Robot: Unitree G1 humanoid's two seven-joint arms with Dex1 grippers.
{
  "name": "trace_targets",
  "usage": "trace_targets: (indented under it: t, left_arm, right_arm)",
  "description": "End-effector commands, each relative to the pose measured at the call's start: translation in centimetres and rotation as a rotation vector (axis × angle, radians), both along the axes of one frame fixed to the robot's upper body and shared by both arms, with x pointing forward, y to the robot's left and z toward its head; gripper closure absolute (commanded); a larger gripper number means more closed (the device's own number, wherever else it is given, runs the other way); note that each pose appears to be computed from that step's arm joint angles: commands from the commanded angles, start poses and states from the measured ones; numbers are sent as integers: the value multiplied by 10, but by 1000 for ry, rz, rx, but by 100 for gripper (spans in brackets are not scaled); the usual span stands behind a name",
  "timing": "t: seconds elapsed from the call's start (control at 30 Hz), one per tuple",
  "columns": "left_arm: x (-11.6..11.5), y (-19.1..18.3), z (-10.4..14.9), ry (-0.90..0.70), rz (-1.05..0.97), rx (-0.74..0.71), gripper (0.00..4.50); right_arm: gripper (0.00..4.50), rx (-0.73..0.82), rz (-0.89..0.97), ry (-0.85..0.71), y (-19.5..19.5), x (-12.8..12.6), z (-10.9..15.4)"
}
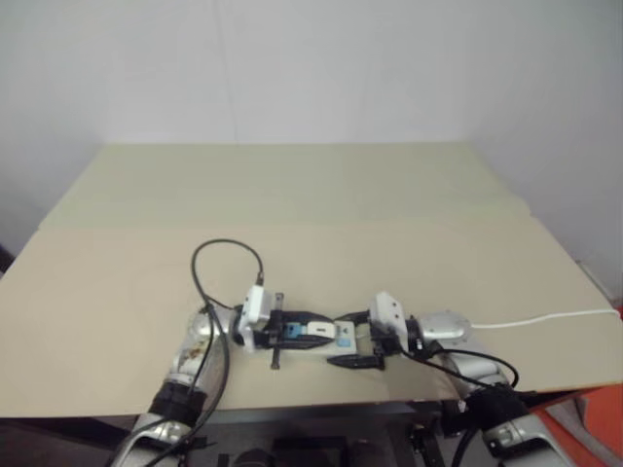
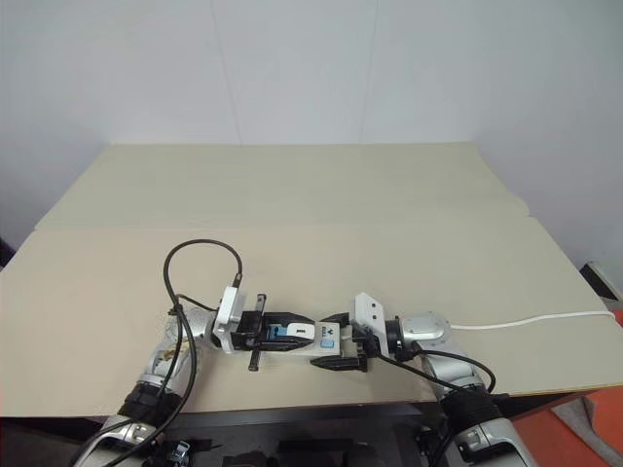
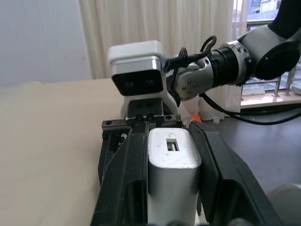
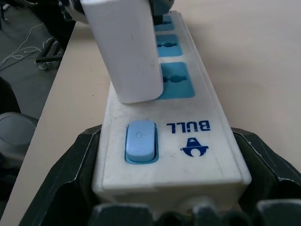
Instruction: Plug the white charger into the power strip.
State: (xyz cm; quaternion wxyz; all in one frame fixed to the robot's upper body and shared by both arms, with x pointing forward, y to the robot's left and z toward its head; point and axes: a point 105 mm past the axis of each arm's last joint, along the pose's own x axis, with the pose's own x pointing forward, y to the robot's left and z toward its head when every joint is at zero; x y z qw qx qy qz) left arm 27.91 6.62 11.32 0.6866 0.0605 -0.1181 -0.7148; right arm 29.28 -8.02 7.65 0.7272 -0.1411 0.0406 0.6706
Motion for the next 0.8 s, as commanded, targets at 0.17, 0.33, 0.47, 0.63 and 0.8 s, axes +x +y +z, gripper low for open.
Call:
trace_targets:
  t: [0.17,0.33,0.47,0.63,0.8]
  left_arm:
    - [14,24,-21,33,95,131,348]
    - [17,32,-27,63,92,218,348]
    - [19,34,-31,88,92,290,348]
    - [15,29,-38,120,59,365,348]
    - [12,25,-39,148,69,366,348]
  right_arm:
    - [107,-28,33,21,2,-6,-6]
    - [107,-30,36,20,2,-6,-6]
    - [107,-30,37,18,3,-5,-6]
    - [107,-27,37,16,4,-4,-6]
    - [107,-23,38,15,5,-4,-5]
